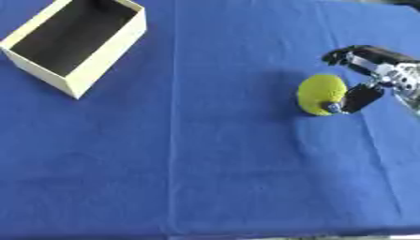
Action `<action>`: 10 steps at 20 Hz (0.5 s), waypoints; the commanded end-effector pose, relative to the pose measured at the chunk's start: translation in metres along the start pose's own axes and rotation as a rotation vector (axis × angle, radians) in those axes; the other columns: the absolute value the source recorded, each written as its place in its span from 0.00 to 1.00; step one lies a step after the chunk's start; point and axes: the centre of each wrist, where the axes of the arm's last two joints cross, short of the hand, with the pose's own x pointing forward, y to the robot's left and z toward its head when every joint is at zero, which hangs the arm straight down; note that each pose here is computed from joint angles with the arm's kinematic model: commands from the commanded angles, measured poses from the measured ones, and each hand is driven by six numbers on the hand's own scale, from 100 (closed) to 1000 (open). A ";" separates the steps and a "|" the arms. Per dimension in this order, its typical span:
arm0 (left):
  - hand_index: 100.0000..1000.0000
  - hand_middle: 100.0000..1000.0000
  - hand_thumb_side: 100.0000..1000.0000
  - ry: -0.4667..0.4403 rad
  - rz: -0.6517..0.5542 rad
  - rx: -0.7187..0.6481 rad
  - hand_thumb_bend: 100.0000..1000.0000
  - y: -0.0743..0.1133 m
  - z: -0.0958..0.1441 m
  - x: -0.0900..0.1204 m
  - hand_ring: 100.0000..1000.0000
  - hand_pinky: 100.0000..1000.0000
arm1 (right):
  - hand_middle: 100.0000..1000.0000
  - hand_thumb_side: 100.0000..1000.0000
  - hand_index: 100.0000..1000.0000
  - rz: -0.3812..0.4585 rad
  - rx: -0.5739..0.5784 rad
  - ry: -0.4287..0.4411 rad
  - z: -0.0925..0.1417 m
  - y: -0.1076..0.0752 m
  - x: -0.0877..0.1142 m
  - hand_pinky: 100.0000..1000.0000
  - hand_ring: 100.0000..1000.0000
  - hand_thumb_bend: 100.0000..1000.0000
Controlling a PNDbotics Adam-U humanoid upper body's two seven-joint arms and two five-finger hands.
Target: Pick up objects on the table and place them in the box.
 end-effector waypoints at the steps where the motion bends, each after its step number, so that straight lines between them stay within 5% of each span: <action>1: 0.64 0.61 0.26 -0.032 -0.004 0.016 0.37 0.004 -0.009 0.002 0.58 0.76 | 0.72 0.00 0.86 0.017 0.003 -0.003 0.001 -0.007 -0.002 0.87 0.89 0.36; 5: 0.63 0.61 0.26 -0.029 -0.005 0.020 0.37 0.004 -0.009 0.001 0.58 0.76 | 0.59 0.00 0.75 0.001 -0.028 -0.006 0.001 -0.006 -0.001 0.81 0.82 0.27; 10: 0.63 0.61 0.26 -0.028 -0.004 0.023 0.36 0.004 -0.010 0.001 0.58 0.76 | 0.59 0.06 0.74 -0.041 -0.080 -0.003 0.001 -0.002 0.000 0.77 0.75 0.09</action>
